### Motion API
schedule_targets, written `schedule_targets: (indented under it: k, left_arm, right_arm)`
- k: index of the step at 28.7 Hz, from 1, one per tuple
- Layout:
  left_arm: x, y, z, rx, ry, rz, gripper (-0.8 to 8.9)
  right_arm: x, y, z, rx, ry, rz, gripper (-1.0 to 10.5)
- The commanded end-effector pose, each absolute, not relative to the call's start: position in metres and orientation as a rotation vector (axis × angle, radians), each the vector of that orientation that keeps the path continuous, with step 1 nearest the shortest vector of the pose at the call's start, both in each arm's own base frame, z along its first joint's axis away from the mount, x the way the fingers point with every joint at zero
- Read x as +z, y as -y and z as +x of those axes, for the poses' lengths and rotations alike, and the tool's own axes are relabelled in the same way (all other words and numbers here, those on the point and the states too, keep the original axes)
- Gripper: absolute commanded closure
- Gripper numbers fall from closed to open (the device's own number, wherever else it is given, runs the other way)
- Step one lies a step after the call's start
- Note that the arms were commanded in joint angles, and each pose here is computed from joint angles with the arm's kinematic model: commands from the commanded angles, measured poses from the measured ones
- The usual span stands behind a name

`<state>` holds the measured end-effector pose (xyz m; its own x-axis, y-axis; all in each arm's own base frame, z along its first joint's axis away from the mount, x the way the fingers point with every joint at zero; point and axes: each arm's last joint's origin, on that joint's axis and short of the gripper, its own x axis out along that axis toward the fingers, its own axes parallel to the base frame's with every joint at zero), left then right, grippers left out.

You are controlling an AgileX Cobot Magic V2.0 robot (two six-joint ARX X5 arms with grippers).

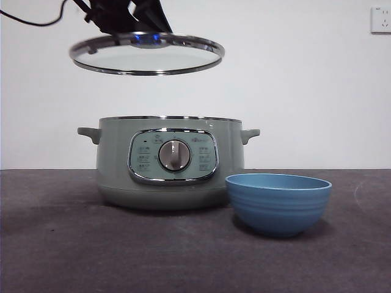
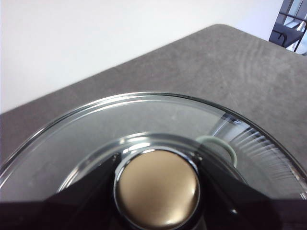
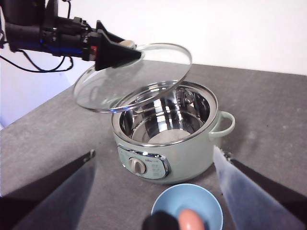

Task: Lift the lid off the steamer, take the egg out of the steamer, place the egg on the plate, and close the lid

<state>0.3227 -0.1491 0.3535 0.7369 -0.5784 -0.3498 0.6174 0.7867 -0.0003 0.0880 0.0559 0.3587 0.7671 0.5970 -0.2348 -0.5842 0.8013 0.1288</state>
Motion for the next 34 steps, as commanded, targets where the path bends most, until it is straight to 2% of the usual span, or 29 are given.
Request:
schedule_targets:
  k: [1, 16, 27, 34]
  left_arm:
    - [0.354, 0.155, 0.330, -0.667, -0.283, 0.122, 8.21]
    - [0.309, 0.172, 0.362, -0.675, -0.338, 0.129, 8.21]
    - [0.289, 0.190, 0.366, -0.686, -0.366, 0.152, 8.21]
    - [0.287, 0.190, 0.367, -0.659, -0.372, 0.159, 8.21]
  right_arm:
    - [0.356, -0.056, 0.089, 0.636, -0.281, 0.069, 5.3]
    - [0.357, -0.056, 0.089, 0.635, -0.285, 0.086, 5.3]
    - [0.356, -0.056, 0.089, 0.635, -0.289, 0.086, 5.3]
    - [0.356, -0.056, 0.089, 0.635, -0.290, 0.086, 5.3]
